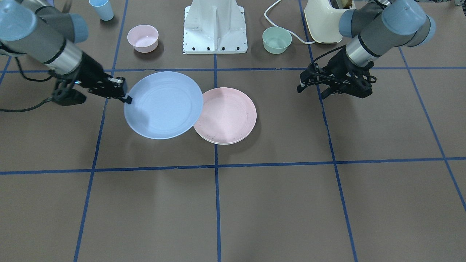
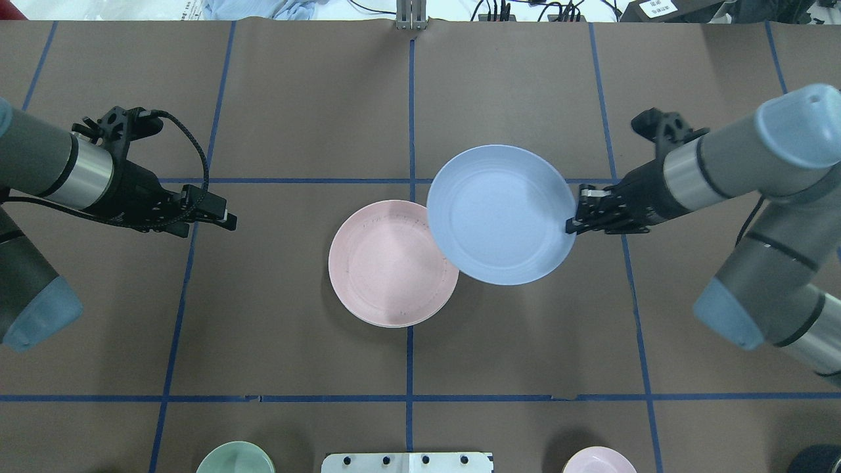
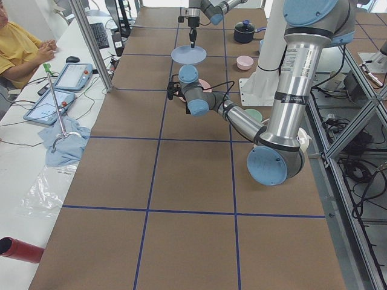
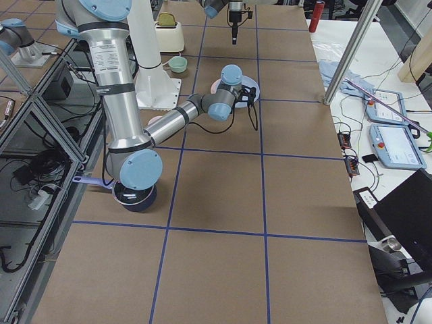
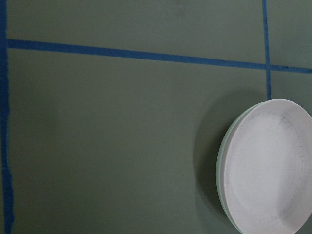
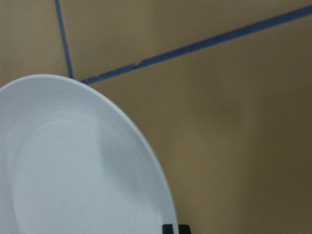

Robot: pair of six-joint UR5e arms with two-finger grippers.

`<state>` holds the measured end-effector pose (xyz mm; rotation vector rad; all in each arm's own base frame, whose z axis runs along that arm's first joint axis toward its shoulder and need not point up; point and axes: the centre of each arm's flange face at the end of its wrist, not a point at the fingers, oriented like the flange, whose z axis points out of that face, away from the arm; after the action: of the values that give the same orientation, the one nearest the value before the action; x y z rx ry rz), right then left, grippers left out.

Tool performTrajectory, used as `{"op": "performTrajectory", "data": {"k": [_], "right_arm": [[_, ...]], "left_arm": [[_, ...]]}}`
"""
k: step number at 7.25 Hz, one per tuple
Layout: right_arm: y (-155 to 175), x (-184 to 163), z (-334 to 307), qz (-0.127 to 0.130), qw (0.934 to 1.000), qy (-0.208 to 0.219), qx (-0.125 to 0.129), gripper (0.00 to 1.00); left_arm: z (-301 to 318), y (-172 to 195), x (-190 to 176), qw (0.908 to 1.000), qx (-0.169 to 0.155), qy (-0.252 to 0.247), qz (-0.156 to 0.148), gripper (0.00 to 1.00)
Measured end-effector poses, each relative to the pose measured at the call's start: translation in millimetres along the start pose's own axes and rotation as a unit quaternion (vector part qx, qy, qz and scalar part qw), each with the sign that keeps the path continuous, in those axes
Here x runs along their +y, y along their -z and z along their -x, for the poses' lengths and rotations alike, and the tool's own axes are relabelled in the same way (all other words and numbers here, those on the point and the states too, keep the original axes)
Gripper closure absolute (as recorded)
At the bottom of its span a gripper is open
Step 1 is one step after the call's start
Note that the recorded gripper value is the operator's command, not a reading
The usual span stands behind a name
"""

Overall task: Stack three plates with pink and blue
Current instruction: 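Carry the blue plate onto the pink plate while the left gripper withdraws, then lower the blue plate onto the stack and open the right gripper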

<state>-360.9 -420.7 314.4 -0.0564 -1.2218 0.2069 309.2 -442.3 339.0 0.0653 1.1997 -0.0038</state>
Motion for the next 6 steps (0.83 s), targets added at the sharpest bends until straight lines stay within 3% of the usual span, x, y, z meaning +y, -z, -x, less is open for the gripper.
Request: {"op": "performTrajectory", "data": {"k": [2,4,5,6], "right_arm": [[-62,58,44,-0.015,0.9999,-0.005,-0.002,1.00],[-97,75,65,-0.021,0.9998,-0.008,0.002,1.00],[-105,75,71,-0.022,0.9997,-0.010,0.003,0.04],[-111,73,72,-0.024,0.9996,-0.012,0.007,0.00]], "left_arm": [[6,4,-2,1.0000,-0.003,0.003,-0.004,0.01],[7,3,-2,1.0000,-0.004,0.004,-0.003,0.01],[7,2,-2,1.0000,-0.005,0.005,-0.003,0.01],[8,2,-2,1.0000,-0.005,0.006,-0.003,0.01]]}}
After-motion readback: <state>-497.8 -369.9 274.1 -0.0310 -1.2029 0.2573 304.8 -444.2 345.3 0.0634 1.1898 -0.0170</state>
